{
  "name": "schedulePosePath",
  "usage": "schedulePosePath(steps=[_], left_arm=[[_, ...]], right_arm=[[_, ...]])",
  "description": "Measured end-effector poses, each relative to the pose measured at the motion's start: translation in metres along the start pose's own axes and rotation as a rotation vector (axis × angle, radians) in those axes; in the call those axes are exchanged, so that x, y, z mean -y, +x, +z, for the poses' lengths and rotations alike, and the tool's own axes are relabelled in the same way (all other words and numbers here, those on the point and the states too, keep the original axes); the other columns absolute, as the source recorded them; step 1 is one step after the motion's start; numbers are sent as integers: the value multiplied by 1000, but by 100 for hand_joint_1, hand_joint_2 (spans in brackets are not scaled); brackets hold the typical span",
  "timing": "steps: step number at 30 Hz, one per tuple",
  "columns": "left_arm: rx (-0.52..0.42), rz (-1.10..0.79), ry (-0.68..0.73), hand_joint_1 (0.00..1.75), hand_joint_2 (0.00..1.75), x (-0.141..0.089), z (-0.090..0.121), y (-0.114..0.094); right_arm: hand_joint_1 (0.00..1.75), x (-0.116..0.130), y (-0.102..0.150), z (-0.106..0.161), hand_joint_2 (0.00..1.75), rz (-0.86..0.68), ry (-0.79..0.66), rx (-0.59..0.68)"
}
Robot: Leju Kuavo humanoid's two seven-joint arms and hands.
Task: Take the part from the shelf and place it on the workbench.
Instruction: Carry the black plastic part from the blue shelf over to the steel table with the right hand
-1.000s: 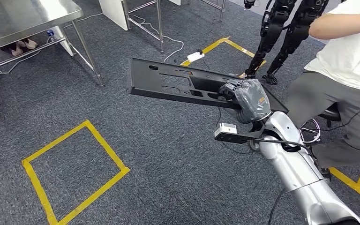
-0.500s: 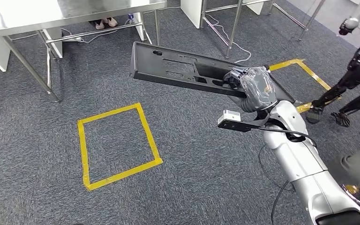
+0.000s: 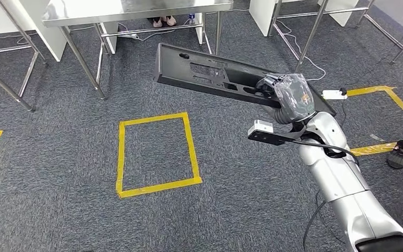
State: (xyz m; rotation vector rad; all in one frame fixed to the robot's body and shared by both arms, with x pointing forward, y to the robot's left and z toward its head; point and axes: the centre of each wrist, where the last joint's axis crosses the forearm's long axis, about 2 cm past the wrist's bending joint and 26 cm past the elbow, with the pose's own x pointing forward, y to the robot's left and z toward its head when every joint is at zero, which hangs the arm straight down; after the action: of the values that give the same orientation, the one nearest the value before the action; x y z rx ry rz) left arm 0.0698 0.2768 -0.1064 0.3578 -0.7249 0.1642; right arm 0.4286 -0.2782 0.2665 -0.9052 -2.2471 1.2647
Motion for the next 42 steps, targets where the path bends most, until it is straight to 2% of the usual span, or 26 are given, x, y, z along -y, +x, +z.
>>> schedulePosePath(steps=[12, 16, 42], left_arm=[[90, 30, 46, 0, 0, 0, -2, 2], [82, 41, 50, 0, 0, 2, 0, 1], [19, 38, 1, 0, 0, 2, -1, 2]], right_arm=[[166, 3, -1, -4, 175, -7, -2, 6], [166, 3, 0, -10, 175, -12, -6, 17], [166, -5, -4, -2, 175, -3, 11, -30]])
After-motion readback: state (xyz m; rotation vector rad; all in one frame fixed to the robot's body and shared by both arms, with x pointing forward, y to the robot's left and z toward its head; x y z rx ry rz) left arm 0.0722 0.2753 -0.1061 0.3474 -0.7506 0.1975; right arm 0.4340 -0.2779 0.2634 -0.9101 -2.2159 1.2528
